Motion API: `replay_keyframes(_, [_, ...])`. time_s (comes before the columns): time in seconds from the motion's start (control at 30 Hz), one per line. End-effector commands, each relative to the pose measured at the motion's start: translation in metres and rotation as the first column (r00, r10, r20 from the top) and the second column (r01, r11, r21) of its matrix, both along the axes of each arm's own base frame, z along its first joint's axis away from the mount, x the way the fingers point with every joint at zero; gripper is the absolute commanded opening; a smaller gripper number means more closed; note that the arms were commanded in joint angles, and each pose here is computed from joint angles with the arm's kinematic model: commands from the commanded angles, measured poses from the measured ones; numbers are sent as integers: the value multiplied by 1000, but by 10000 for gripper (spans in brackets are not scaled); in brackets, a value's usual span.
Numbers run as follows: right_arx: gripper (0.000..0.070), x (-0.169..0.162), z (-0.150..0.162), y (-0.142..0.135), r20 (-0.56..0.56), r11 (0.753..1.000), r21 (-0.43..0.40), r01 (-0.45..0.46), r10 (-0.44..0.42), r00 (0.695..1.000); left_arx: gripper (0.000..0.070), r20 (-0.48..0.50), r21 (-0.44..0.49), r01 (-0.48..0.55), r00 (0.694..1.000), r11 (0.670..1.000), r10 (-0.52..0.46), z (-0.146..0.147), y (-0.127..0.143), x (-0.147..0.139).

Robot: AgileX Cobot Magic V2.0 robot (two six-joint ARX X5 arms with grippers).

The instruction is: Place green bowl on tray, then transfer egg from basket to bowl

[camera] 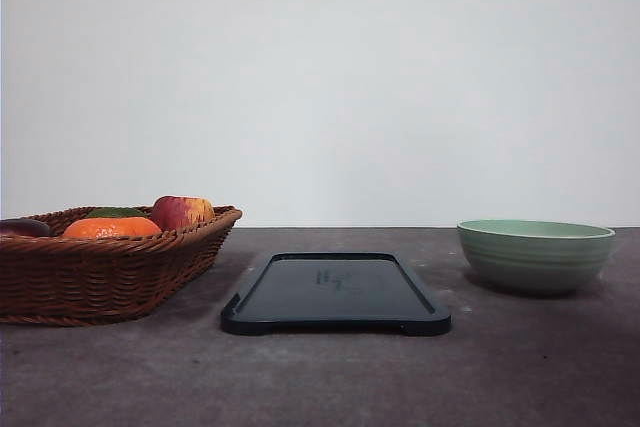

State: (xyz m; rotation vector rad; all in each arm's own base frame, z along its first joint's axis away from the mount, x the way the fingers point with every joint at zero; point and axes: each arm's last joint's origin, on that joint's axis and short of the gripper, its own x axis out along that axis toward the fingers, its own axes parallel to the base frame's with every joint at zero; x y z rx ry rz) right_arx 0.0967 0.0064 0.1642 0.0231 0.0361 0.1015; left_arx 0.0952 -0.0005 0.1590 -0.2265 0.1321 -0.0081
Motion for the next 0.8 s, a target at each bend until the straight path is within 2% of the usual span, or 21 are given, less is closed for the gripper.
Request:
replay_keyframes(0.0, [9,0,0,0,-11,984,178,8,-6,1000,0,4,-216,-25,1000,976,27,-2,0,1])
replay_keyframes(0.07, [9,0,0,0,-21,964,265,11,-6,1000,0,8,-282,-32,999,959,35,-1,0,1])
replay_keyframes(0.13, [9,0,0,0,-22,958,287,12,-6,1000,0,20,-289,-29,999,957,36,0,0,1])
replay_keyframes(0.23, [9,0,3,0,8,957,288,4,-6,1000,0,50,-197,-19,998,980,29,2,0,1])
replay_keyframes(0.33, [9,0,9,0,77,959,283,-16,-6,997,0,132,-116,-3,991,993,19,10,0,2])
replay_keyframes(0.53, [7,-4,29,0,196,958,282,-53,-4,981,0,337,-102,14,941,995,21,33,0,-1])
replay_keyframes(0.67, [6,-6,47,0,226,966,252,-55,-3,974,0,383,-45,-15,923,999,31,52,1,-6])
replay_keyframes(0.77, [6,-6,63,0,219,970,238,-57,4,976,0,362,-24,-21,932,1000,28,68,1,-7])
